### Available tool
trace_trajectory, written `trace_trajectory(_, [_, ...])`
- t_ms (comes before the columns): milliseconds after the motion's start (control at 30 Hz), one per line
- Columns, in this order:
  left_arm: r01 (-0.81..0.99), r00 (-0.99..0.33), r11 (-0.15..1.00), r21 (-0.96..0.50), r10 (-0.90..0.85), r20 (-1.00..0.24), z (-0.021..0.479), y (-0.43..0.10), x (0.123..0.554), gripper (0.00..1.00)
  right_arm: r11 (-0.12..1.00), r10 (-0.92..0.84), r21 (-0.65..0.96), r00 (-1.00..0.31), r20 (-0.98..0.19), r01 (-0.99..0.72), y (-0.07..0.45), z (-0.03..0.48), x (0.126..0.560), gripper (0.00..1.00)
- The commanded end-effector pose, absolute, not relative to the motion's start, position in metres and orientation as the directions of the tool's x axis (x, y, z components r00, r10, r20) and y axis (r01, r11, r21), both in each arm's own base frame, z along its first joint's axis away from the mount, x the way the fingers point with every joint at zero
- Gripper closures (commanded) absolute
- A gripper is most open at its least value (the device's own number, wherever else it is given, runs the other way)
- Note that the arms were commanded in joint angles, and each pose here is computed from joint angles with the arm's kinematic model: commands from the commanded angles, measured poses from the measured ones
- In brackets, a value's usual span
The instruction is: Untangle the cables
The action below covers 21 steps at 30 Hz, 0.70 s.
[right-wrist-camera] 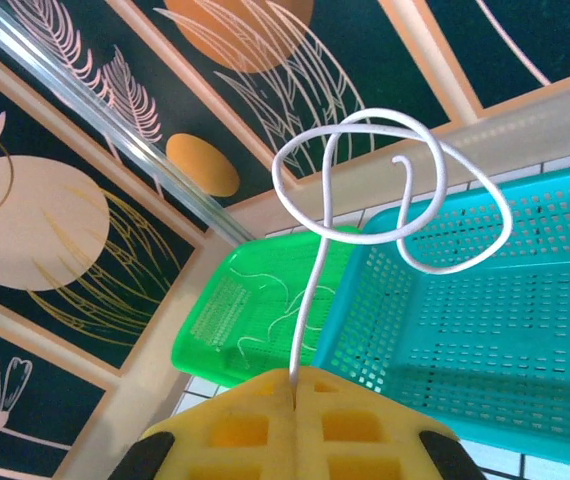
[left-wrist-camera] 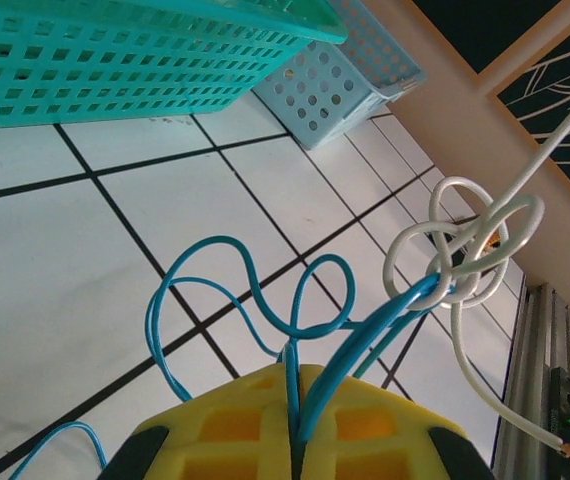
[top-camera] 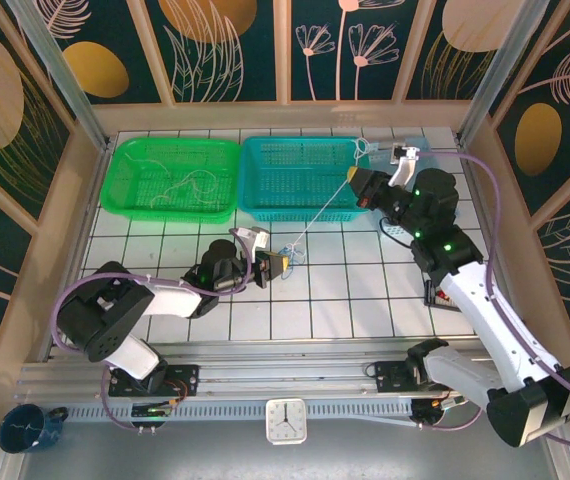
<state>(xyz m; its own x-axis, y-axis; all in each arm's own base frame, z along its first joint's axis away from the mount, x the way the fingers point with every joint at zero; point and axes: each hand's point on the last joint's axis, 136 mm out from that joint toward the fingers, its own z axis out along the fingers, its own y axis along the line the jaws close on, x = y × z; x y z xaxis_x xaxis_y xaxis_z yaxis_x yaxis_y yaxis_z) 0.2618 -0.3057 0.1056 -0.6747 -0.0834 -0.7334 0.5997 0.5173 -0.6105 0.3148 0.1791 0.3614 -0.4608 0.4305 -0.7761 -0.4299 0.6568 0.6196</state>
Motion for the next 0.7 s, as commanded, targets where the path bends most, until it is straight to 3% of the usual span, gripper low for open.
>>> trace_trajectory(0, [0.544, -0.726, 0.571, -0.615, -0.048, -0.686, 0.074, -0.296, 0.254, 1.00, 0.671, 0.496, 0.566, -0.278, -0.823, -0.479, 0.153, 0.421, 0.313, 1.00])
trace_trajectory(300, [0.541, -0.728, 0.573, -0.615, -0.047, -0.684, 0.074, -0.297, 0.256, 1.00, 0.605, 0.447, 0.599, -0.399, -0.801, -0.525, 0.175, 0.394, 0.319, 1.00])
trace_trajectory(333, [0.540, -0.730, 0.572, -0.618, -0.048, -0.682, 0.074, -0.297, 0.256, 0.93, 0.591, 0.437, 0.605, -0.419, -0.796, -0.533, 0.180, 0.388, 0.319, 1.00])
trace_trajectory(367, [0.541, -0.730, 0.571, -0.618, -0.047, -0.682, 0.075, -0.298, 0.256, 0.73, 0.578, 0.427, 0.611, -0.437, -0.792, -0.541, 0.185, 0.382, 0.318, 1.00])
trace_trajectory(400, [0.538, -0.732, 0.573, -0.618, -0.046, -0.680, 0.074, -0.298, 0.256, 0.59, 0.569, 0.417, 0.613, -0.450, -0.790, -0.549, 0.190, 0.377, 0.317, 1.00])
trace_trajectory(667, [0.545, -0.725, 0.582, -0.604, -0.033, -0.687, 0.080, -0.297, 0.256, 0.35, 0.523, 0.312, 0.574, -0.486, -0.817, -0.630, 0.215, 0.352, 0.301, 1.00])
